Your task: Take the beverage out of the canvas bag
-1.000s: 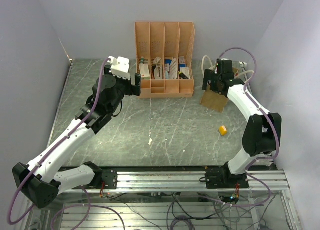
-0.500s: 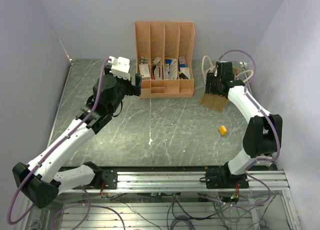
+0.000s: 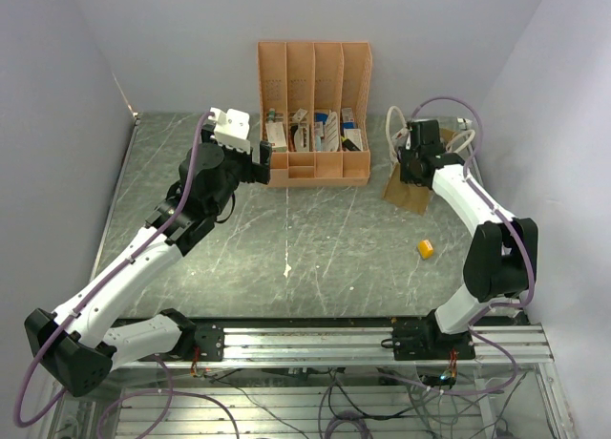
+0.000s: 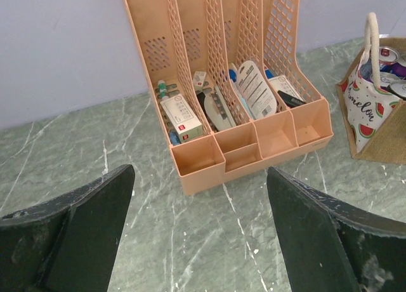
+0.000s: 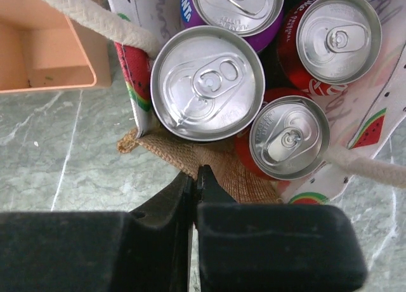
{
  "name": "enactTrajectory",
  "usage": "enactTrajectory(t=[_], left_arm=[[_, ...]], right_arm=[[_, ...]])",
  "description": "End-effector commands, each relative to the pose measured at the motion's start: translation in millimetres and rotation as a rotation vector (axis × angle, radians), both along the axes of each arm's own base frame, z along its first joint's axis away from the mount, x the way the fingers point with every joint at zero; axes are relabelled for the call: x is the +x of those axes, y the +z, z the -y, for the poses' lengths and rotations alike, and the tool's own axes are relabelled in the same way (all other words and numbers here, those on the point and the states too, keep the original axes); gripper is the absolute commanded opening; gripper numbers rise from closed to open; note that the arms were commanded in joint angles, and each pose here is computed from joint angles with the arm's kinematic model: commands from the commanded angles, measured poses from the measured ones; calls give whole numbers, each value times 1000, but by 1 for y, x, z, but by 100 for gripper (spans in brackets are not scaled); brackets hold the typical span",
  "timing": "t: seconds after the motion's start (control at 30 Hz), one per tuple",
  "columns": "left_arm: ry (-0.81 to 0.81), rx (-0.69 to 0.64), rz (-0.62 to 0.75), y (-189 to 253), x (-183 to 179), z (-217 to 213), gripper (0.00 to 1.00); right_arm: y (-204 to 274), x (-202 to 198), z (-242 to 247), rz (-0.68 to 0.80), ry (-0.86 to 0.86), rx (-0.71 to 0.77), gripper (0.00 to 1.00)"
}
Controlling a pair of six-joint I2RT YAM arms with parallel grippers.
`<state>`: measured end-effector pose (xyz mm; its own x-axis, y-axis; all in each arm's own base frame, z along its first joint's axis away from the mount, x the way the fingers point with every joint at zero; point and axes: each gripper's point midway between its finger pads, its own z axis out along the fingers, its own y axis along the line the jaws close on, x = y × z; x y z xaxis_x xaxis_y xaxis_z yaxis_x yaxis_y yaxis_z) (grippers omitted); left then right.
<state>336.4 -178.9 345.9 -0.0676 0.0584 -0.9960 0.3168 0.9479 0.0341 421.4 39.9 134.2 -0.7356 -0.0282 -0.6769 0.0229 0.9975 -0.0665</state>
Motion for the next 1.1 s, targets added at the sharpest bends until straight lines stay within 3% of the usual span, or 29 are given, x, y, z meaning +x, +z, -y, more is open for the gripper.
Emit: enactTrajectory(t=[0.0, 0.5, 0.8, 1.07], left_arm=[[-19, -18, 39, 10, 1, 6, 95], [-13, -14, 41, 9, 0, 5, 95], [4, -14, 49, 12, -1, 1, 95], [94, -6, 82, 21, -3, -19, 95]], right_arm=[[7, -14, -18, -1, 44, 1, 0], [8, -62, -69, -40, 192, -34, 0], [8, -114, -142, -81, 403, 44, 0], [22, -182, -237, -112, 688, 187, 0]])
